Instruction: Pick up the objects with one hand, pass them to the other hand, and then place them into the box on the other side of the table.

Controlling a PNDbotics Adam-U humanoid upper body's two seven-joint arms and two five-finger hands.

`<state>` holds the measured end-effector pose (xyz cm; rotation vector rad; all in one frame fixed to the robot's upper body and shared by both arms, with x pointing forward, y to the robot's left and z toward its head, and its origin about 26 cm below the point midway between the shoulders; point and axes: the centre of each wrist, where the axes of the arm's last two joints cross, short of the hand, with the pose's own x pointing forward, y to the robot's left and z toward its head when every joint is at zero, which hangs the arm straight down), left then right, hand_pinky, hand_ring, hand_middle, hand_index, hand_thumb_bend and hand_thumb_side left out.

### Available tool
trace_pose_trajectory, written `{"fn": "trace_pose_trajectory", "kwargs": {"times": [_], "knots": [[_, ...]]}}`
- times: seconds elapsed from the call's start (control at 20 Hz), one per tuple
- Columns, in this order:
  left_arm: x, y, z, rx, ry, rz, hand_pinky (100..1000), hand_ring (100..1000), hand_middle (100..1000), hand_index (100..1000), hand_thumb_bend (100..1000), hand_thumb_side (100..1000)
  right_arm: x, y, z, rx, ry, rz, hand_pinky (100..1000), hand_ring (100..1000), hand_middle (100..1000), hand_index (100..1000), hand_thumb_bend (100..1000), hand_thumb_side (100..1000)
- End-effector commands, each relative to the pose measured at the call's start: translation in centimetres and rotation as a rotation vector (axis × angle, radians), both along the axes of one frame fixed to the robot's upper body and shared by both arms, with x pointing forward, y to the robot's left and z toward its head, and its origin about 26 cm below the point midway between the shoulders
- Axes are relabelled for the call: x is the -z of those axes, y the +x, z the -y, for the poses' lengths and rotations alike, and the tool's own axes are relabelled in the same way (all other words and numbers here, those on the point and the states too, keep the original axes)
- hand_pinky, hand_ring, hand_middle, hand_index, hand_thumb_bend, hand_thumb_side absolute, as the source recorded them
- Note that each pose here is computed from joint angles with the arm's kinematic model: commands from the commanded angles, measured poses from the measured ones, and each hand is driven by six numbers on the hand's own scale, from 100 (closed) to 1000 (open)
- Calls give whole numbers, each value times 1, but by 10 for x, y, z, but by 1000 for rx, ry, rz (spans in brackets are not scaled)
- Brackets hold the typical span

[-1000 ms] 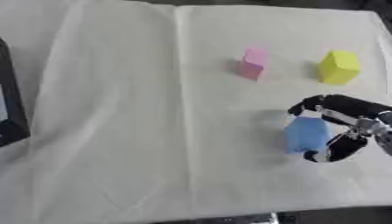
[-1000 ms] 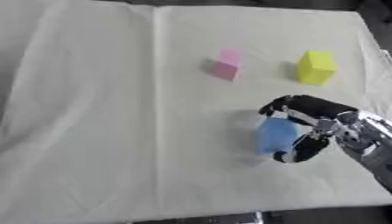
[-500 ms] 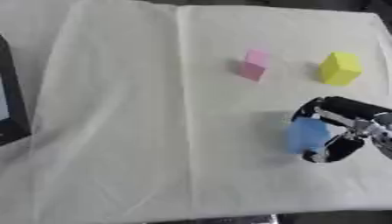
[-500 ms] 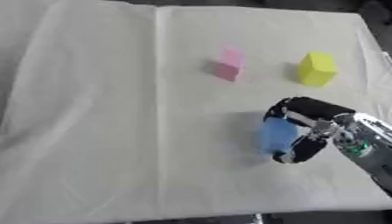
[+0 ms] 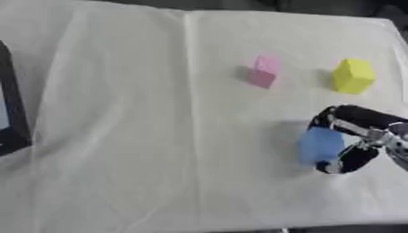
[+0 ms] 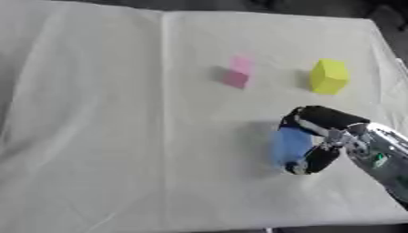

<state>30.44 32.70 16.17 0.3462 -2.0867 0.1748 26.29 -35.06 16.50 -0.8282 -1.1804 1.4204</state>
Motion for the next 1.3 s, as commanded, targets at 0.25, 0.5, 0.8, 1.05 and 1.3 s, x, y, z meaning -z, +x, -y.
{"fn": "trace_pose_trajectory", "kwargs": {"times": [0.25, 0.5, 0.8, 1.05, 1.3], "knots": [[-9, -3, -2, 1, 25, 32, 770, 772, 836, 942, 399, 1000, -23, -1, -2, 42, 175, 172, 782, 566, 376, 468, 229, 100], [-10, -3, -2, 0, 28, 35, 770, 773, 837, 942, 400, 1000, -27, -1, -1, 46, 217, 214, 778, 562, 356, 449, 228, 100], [-11, -3, -1, 5, 33, 40, 770, 773, 837, 941, 398, 1000, -33, 1, -1, 28, 250, 256, 774, 539, 342, 436, 175, 100], [-15, -4, 1, 24, 56, 37, 769, 768, 821, 932, 398, 1000, -36, 7, -12, 8, 357, 348, 774, 501, 326, 421, 108, 100], [-23, -6, 11, 76, 112, -7, 767, 759, 796, 921, 376, 994, -40, 16, -33, -50, 394, 469, 778, 496, 328, 423, 123, 100]]}}
